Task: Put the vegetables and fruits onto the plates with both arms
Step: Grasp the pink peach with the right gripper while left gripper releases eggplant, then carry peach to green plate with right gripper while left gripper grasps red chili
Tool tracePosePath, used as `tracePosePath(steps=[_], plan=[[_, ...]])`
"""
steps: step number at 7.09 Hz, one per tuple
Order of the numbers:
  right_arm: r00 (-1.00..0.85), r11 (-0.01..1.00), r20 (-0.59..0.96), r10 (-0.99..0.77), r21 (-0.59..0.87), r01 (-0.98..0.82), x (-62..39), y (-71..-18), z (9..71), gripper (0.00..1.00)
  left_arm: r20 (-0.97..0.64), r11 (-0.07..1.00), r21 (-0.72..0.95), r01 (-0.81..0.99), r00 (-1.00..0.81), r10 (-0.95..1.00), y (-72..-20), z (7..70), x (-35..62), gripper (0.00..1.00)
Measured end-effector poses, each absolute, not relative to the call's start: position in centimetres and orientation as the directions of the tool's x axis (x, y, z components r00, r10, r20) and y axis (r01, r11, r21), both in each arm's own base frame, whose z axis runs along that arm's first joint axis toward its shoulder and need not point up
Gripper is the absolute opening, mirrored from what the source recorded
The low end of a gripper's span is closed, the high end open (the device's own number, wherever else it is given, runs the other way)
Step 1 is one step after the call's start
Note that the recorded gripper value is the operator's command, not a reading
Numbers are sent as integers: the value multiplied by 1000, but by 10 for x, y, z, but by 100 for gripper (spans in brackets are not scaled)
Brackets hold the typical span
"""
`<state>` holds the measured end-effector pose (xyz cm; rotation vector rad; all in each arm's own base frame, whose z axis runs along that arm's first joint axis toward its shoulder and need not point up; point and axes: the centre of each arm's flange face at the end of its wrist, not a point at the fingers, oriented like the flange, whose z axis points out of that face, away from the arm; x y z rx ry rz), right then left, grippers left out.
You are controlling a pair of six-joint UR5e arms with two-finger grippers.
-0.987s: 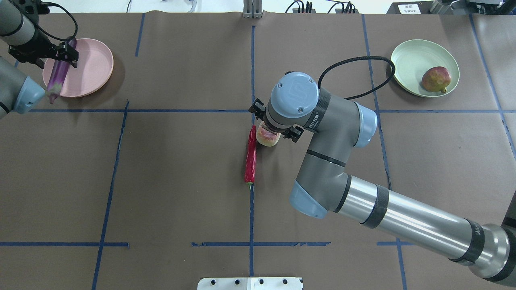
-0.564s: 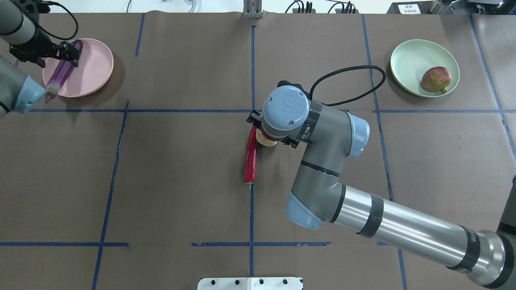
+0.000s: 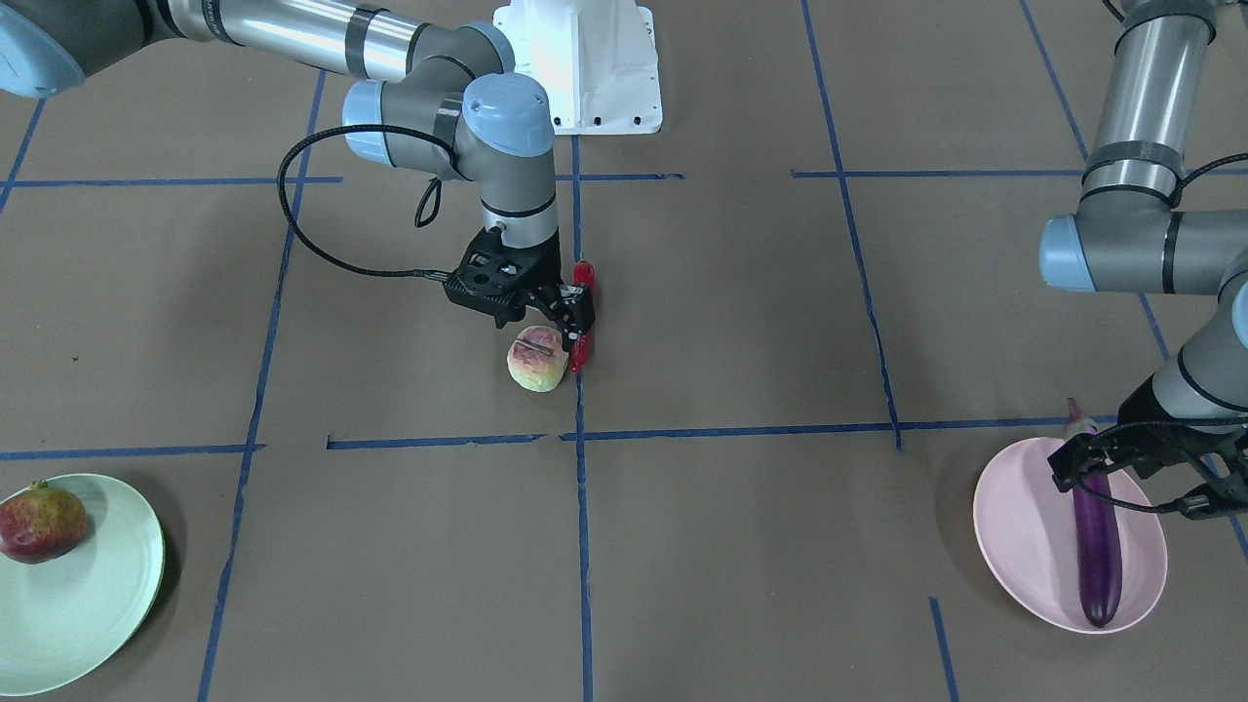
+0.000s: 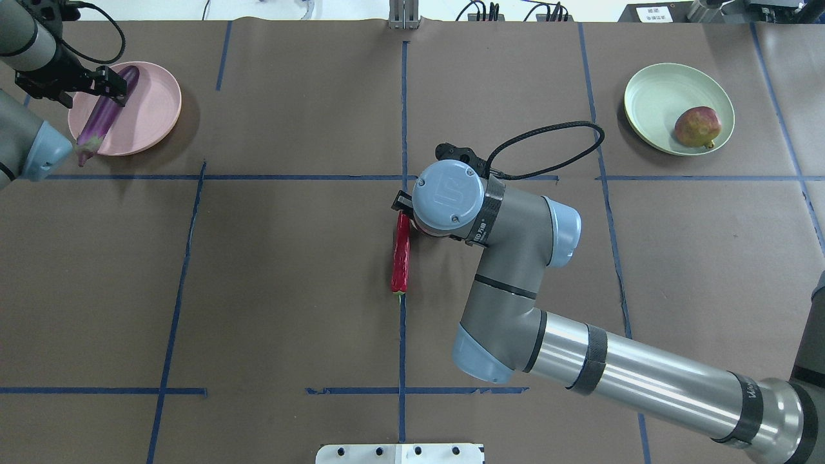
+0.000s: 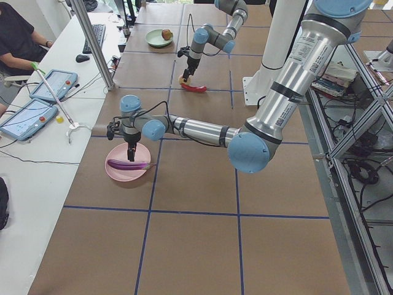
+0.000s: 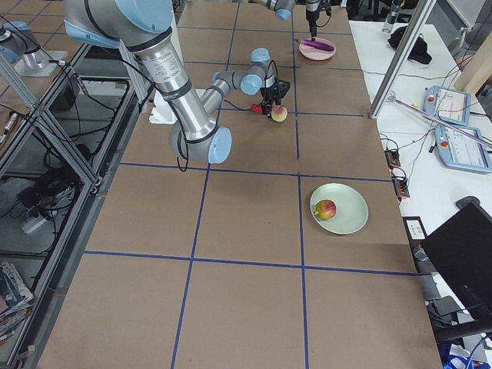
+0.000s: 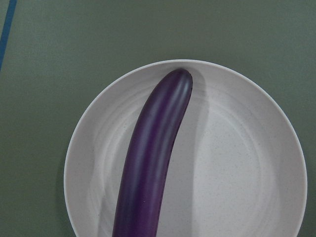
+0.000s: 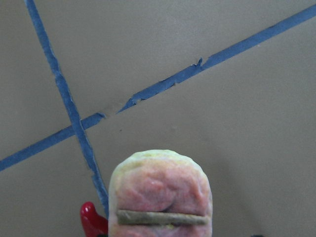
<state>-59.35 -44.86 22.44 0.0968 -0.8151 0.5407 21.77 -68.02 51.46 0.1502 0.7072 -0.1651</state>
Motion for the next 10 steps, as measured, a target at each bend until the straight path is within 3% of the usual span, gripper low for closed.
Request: tracePosePath(steps=[3, 4, 5, 6, 7, 10], plan=[[574, 866, 716, 398, -87, -493, -597, -453, 224, 99, -660, 975, 88, 203, 746, -95, -677, 511, 215, 100], [581, 868, 712, 395, -82, -490, -599, -454, 227, 92, -662, 975, 93, 204, 744, -93, -676, 508, 214, 100], [587, 870, 709, 390, -77, -486, -600, -454, 229, 48, -663, 974, 95, 204, 743, -91, -676, 506, 214, 100], [590, 872, 708, 388, -74, -485, -600, -455, 230, 32, -665, 974, 98, 206, 742, -90, -676, 503, 213, 100], [592, 873, 707, 386, -71, -483, -601, -455, 231, 3, -667, 973, 101, 206, 740, -88, -674, 499, 212, 100], [600, 872, 711, 367, -37, -489, -574, -479, 235, 3, -726, 972, 46, 232, 676, -127, -653, 464, 242, 100]])
